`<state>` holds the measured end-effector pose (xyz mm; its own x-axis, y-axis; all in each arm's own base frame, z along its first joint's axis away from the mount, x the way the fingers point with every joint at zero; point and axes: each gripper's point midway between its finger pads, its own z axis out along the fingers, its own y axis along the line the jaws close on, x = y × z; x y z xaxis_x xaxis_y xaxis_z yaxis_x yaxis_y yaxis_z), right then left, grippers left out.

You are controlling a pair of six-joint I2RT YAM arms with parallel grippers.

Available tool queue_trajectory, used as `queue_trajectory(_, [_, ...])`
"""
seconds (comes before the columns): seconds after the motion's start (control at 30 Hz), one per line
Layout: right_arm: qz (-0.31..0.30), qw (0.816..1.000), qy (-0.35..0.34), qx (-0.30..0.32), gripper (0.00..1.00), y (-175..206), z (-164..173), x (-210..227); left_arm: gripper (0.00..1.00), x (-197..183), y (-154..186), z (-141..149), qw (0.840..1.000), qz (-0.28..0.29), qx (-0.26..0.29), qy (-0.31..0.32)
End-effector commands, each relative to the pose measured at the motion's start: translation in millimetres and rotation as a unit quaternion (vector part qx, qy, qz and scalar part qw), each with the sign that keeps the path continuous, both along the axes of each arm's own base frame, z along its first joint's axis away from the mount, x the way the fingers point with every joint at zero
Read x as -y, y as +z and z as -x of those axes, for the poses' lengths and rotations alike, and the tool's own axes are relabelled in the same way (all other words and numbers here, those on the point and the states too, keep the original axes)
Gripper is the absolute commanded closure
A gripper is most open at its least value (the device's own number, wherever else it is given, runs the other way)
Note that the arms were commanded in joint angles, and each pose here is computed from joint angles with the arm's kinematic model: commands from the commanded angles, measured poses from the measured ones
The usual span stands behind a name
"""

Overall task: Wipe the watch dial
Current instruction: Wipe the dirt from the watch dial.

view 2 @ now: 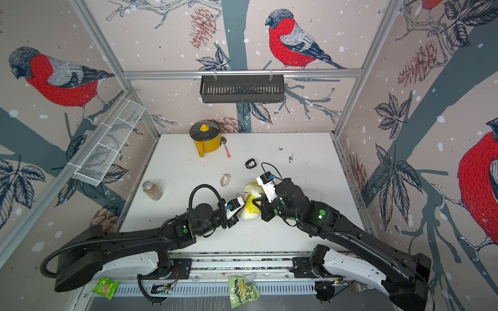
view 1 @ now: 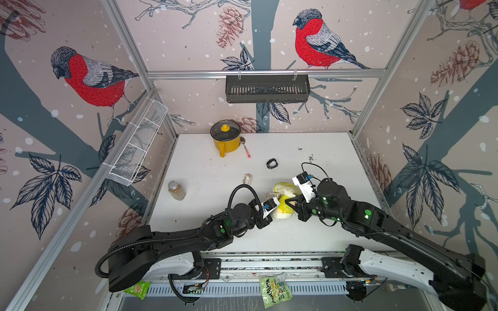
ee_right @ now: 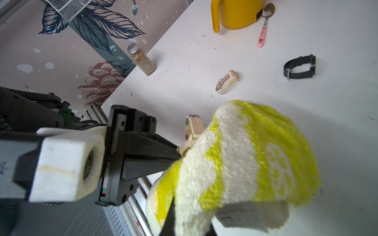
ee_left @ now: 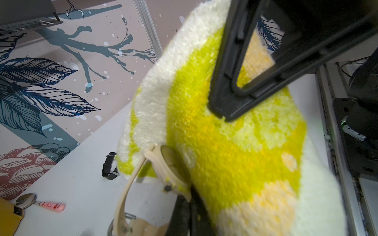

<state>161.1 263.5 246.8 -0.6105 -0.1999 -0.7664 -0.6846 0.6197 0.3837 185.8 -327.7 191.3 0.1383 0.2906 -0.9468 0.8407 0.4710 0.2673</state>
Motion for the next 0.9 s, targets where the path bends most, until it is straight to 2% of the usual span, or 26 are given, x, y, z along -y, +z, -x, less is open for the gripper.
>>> queue_trajectory(0.0, [-0.021,1.0,0.002,0.011,0.96,12,-3,-9,1.0,4,14,1,1.0,0.02,0.013,-0.008])
queue_trajectory(0.37, [-0.009,1.0,0.008,0.007,0.96,-2,-10,-22,1.0,7,23,17,0.998,0.042,0.009,-0.05])
queue_trajectory(0.87, [0.009,1.0,-0.02,-0.021,0.96,-27,-21,-10,1.0,-7,56,26,0.994,0.088,0.035,-0.056])
